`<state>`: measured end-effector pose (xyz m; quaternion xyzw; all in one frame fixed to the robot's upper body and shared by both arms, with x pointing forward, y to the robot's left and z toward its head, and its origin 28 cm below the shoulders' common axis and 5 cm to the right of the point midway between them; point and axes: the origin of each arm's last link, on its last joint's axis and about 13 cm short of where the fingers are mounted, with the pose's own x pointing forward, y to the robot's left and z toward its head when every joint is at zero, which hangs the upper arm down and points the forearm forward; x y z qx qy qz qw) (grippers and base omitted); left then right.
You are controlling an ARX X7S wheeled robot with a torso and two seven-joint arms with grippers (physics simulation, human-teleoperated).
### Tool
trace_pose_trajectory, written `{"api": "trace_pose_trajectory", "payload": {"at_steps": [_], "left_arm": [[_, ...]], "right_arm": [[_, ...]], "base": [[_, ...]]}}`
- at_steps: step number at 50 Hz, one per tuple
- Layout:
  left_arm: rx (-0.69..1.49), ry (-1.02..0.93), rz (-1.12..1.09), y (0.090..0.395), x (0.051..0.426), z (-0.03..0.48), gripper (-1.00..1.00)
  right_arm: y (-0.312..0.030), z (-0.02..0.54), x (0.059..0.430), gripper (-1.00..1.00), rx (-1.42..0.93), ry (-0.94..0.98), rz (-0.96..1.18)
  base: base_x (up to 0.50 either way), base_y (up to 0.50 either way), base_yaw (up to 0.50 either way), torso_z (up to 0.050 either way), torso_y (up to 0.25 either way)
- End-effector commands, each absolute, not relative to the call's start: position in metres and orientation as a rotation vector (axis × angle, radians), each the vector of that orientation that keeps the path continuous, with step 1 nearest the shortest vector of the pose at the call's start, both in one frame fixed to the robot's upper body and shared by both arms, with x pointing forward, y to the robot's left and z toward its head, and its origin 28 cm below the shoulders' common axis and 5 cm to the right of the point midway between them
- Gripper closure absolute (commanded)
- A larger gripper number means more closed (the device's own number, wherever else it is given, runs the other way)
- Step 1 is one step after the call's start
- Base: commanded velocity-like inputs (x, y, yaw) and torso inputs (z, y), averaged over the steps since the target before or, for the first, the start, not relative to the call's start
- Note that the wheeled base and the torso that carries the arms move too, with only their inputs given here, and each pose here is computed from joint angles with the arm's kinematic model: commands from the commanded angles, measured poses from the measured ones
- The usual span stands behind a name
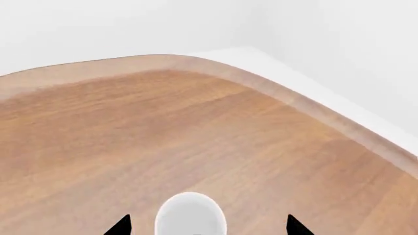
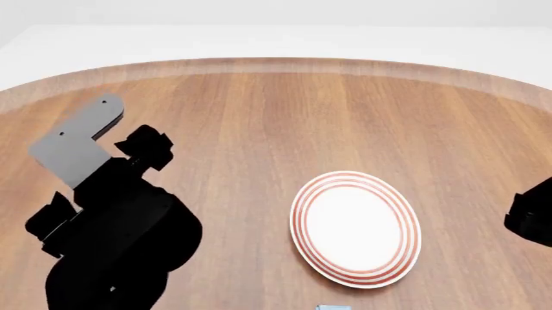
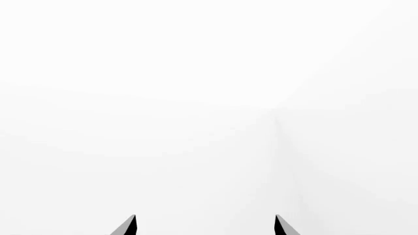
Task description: Pick up the white mug and put it on the plate, and put the chocolate pudding to the right of the plate.
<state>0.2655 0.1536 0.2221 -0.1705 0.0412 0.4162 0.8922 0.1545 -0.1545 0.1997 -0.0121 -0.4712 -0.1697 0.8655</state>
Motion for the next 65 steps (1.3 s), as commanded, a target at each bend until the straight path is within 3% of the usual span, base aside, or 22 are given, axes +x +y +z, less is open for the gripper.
{"api": "trace_pose_trajectory", "payload": {"at_steps": [1, 65], "left_arm": [[-0.347, 0.114, 0.968, 0.156, 0.274, 0.208, -1.00], [-0.277, 0.361, 0.865, 0.143, 0.306, 0.131, -1.00]], "right_arm": [[-0.154, 0.200, 0.154, -1.00, -0.020, -0.983, -0.346], [-0.152, 0.198, 0.155, -1.00, -0.016, -0.969, -0.320]], "base": [[0.00, 0.00, 0.00, 0.000, 0.000], [0.00, 0.00, 0.00, 0.000, 0.000]]}}
